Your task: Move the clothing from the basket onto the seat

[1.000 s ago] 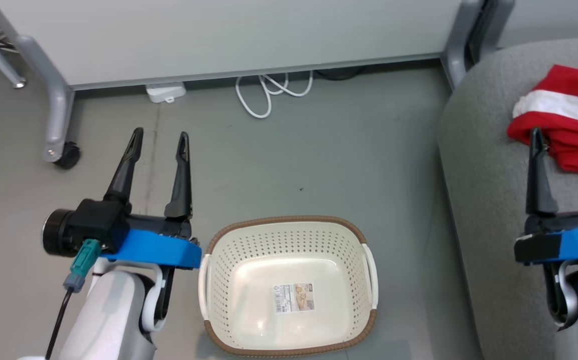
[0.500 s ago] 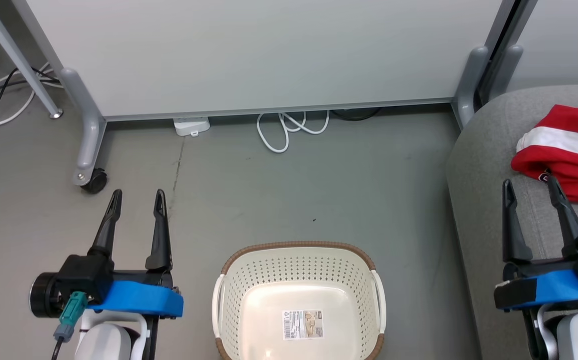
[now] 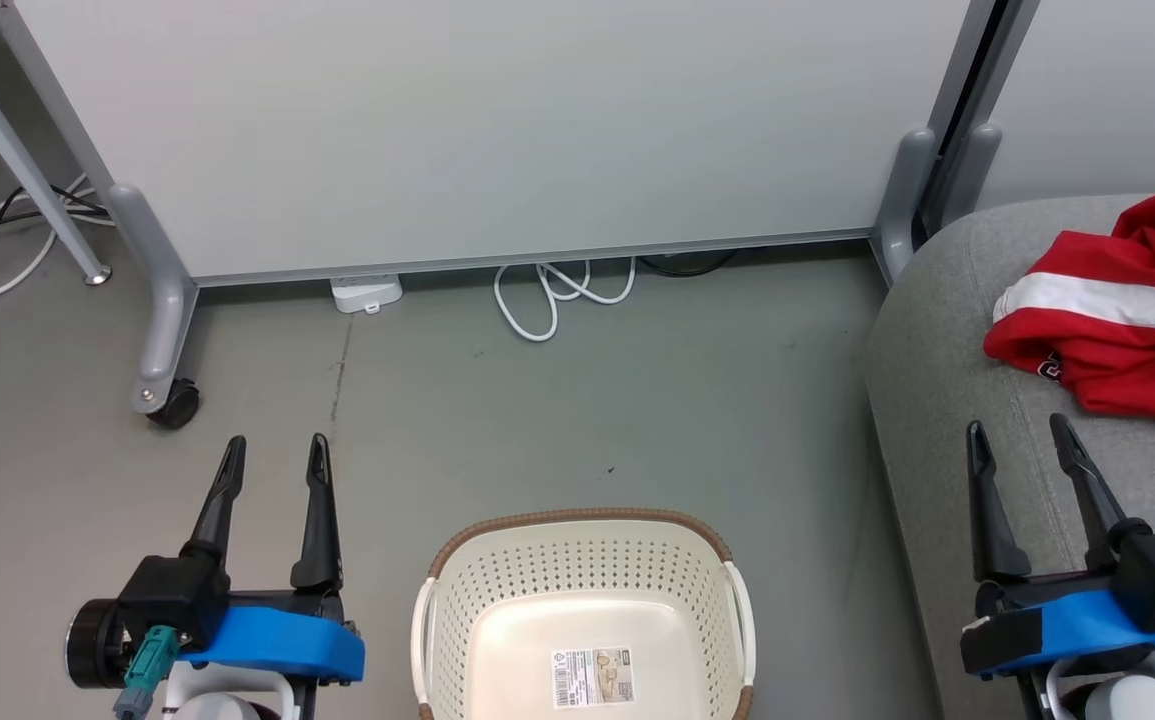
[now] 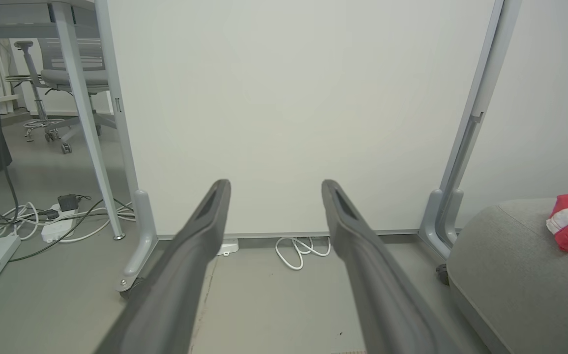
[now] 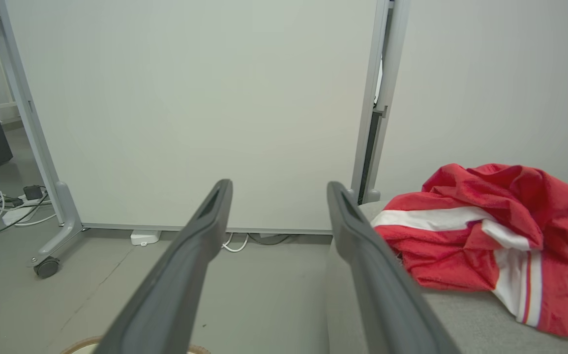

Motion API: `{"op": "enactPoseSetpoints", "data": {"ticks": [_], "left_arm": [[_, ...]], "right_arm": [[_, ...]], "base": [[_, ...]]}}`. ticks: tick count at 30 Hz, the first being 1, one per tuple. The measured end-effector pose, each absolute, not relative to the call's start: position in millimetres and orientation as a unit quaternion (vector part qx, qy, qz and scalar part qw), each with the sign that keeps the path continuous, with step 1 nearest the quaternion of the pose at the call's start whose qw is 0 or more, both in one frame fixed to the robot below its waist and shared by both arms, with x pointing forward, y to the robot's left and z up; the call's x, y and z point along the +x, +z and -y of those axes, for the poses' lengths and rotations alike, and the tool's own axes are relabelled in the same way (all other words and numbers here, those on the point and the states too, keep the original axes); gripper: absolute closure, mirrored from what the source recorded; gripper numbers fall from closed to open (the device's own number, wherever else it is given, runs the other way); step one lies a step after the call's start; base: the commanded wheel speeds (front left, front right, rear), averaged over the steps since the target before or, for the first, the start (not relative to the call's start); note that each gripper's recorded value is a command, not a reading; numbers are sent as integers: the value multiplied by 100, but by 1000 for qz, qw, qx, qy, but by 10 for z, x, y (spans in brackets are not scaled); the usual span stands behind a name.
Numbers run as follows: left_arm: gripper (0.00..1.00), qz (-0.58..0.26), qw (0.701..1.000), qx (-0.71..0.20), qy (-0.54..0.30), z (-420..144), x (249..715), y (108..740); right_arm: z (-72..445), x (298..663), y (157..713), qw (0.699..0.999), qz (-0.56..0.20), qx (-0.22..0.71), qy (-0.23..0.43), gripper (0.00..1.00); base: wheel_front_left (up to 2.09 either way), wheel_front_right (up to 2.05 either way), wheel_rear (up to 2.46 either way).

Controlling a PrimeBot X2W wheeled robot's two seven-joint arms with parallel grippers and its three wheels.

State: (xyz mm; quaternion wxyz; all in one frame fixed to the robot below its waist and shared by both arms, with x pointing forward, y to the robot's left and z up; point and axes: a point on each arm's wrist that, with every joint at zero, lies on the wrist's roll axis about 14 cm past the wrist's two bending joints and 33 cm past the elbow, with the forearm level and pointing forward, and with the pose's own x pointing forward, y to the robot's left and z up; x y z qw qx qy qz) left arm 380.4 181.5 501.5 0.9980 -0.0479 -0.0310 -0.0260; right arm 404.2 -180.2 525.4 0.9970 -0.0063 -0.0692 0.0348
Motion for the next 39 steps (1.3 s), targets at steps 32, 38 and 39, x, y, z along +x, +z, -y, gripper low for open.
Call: {"op": "enactPoseSetpoints", "data": {"ticks": [32, 38, 39], "left_arm": [[100, -44, 992, -120, -2, -1851, 3582, 4599], [100, -45, 984, -174, 13, -1897, 3595, 4606], [100, -45, 982, -183, 15, -1904, 3598, 4609]], "right_arm": [[1811, 3918, 4908, 996, 4, 92, 19, 100], [1843, 3913, 4900, 989, -1, 150, 8, 100], [1847, 3912, 4900, 987, -1, 160, 6, 100]], "base": [[0, 0, 0], [0, 0, 0], [0, 0, 0]]}}
